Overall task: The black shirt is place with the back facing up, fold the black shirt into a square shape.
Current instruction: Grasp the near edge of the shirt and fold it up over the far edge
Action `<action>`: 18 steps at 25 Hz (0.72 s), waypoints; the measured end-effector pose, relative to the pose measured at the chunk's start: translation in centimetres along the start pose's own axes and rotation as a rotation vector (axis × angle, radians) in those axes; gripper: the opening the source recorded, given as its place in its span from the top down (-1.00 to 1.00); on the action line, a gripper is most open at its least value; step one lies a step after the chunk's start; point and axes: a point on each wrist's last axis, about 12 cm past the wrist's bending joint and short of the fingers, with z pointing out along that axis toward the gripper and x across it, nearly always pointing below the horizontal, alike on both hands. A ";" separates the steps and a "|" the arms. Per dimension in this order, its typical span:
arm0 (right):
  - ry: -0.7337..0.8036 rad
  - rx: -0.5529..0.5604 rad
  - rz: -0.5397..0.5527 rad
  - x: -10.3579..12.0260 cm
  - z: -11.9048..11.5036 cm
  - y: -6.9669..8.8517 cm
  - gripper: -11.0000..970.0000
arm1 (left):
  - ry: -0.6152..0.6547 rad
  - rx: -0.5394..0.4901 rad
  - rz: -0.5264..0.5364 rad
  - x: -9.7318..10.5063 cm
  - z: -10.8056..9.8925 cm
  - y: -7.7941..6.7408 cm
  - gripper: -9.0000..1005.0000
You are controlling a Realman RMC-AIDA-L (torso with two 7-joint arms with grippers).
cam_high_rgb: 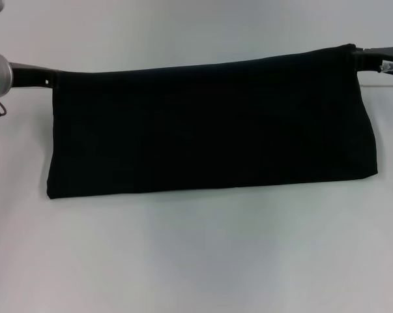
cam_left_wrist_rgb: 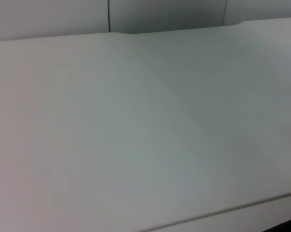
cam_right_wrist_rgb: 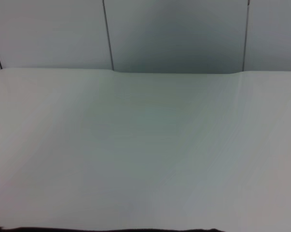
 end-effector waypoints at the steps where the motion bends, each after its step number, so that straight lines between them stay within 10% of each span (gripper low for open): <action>1: 0.000 0.001 0.003 0.0 0.0 0.0 0.65 | 0.000 -0.002 0.001 0.0 0.0 0.0 0.98; 18: 0.030 0.080 0.018 1.4 0.8 0.5 0.62 | 0.004 -0.043 0.008 1.1 1.2 -0.6 0.98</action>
